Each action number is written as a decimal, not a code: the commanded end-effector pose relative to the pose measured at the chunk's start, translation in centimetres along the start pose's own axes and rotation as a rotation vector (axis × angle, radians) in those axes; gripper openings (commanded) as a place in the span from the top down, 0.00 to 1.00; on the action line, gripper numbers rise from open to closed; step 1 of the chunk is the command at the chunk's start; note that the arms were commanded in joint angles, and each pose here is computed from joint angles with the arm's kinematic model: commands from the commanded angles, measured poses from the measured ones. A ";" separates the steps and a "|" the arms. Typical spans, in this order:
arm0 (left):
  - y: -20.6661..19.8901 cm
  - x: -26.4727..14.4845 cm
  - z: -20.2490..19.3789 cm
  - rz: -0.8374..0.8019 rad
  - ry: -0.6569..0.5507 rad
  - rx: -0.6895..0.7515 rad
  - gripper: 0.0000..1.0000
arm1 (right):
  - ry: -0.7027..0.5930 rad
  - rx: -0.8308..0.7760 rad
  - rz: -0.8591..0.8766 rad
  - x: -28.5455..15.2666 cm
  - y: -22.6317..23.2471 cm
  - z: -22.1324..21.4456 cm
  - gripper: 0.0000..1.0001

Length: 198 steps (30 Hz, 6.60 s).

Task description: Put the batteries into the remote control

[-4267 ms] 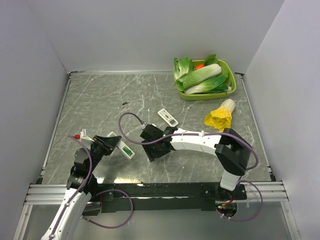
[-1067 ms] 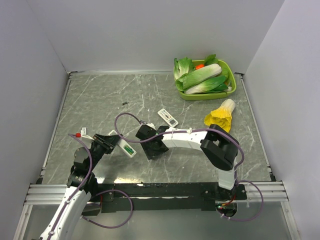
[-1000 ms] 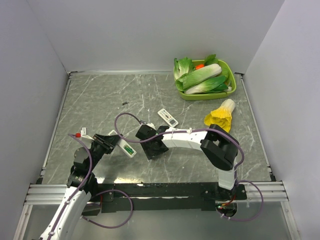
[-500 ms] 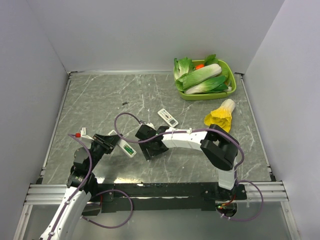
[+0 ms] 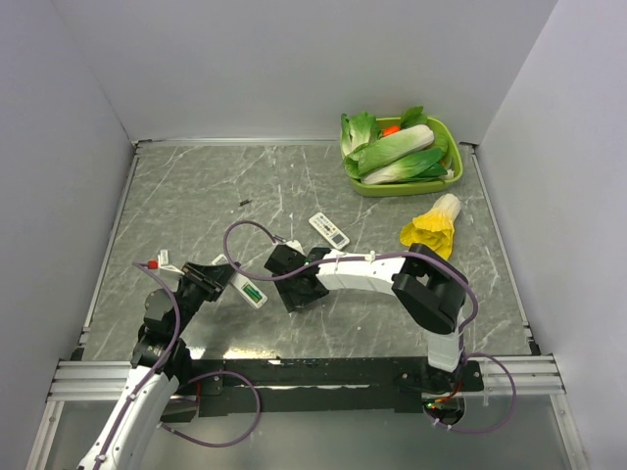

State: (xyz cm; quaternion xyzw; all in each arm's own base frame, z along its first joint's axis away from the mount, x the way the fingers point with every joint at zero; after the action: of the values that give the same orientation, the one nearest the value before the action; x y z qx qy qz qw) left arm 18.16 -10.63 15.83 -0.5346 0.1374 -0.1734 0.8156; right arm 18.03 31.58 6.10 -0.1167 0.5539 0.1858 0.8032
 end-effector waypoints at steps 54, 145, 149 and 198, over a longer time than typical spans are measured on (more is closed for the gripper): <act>3.0 -0.1 -1.8 0.034 0.046 -0.050 0.98 | 0.013 0.063 0.000 -0.2 -1.3 -0.2 0.47; 3.1 -0.1 -1.3 0.061 0.020 -0.028 0.98 | -0.111 -0.170 0.026 3.4 -4.8 12.1 0.48; 3.0 -0.1 -1.3 0.058 0.020 -0.029 0.98 | -0.076 -0.167 0.022 4.3 -5.2 11.2 0.50; 2.2 -0.3 -1.4 0.025 0.036 -0.043 0.98 | 0.050 -0.018 0.166 -0.9 -2.2 -2.1 0.47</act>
State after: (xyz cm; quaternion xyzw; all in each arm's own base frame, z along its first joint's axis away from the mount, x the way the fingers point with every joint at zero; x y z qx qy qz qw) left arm 17.89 -10.73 16.08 -0.5445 0.1387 -0.1781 0.8078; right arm 17.42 26.22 6.22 -0.0935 0.5669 0.2285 0.7859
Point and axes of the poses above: each gripper's point midway between its finger pads, its own x axis out along the fingers, its own y axis along the line the jaws close on, z = x × y, the point moved 5 cm from there along -x, back along the fingers, and after that the axes turned 1 degree about x, right-handed, at the moved point
